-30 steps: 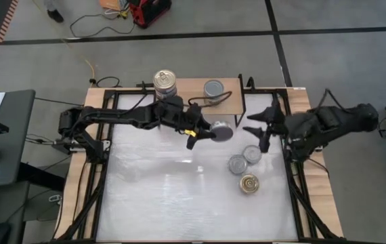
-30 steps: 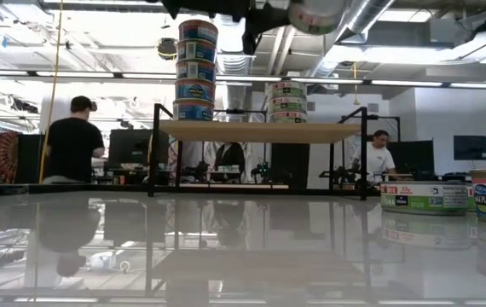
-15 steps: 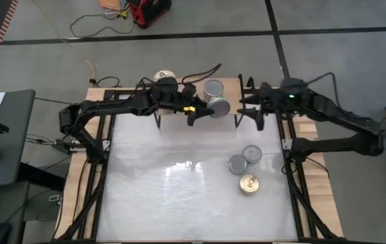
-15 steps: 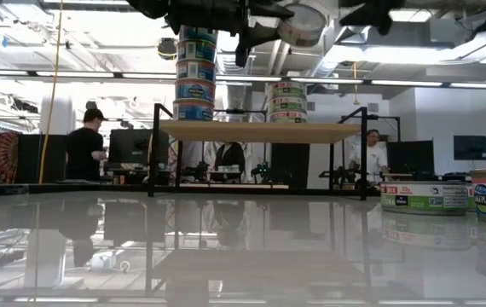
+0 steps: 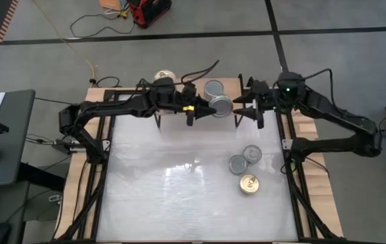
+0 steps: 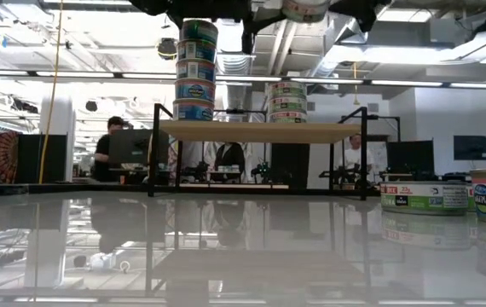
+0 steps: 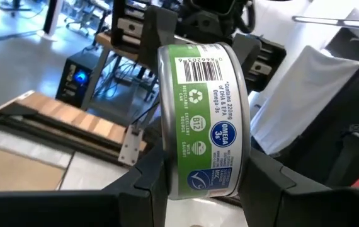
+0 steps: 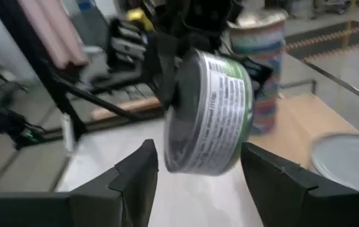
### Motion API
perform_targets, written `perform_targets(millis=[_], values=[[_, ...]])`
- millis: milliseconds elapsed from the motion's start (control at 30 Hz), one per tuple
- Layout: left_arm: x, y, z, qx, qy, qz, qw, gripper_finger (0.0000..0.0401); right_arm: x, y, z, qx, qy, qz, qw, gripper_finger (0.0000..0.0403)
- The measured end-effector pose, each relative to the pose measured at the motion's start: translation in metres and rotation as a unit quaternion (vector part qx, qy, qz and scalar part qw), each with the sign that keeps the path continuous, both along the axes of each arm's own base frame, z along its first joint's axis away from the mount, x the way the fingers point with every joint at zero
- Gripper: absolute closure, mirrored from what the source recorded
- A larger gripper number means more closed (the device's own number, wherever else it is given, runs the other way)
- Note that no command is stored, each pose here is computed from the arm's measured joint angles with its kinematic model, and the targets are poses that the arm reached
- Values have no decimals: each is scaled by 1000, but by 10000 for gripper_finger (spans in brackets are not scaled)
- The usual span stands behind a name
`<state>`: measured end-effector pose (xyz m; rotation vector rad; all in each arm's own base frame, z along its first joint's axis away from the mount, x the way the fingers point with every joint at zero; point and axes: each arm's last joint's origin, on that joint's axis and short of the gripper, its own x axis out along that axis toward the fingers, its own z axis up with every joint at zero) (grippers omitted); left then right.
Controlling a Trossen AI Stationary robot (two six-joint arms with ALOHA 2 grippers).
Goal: Stack canned seafood by type on shelf
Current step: Stack the green tuna can on top of the other green tuna cans on the shelf
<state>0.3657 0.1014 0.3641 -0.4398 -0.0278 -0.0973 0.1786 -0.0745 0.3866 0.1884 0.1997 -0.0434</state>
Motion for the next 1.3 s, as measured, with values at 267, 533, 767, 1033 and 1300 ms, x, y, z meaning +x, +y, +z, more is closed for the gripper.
perform_targets(millis=[267, 533, 767, 1033, 1300], values=[[4, -13, 1, 19, -5, -2, 1000, 267, 4, 2, 2, 6, -15, 7, 1000, 132], [5, -17, 1, 22, -5, 8, 1000, 267, 17, 2, 2, 13, -28, 20, 999, 132], [6, -22, 1, 29, -6, 18, 999, 267, 36, -2, -9, 25, -13, 27, 999, 137], [6, -22, 1, 29, -4, 16, 999, 267, 38, -2, -8, 26, -20, 28, 999, 216], [6, -25, 2, 58, -7, 19, 998, 228, 35, -1, -6, 47, -23, 34, 998, 245]])
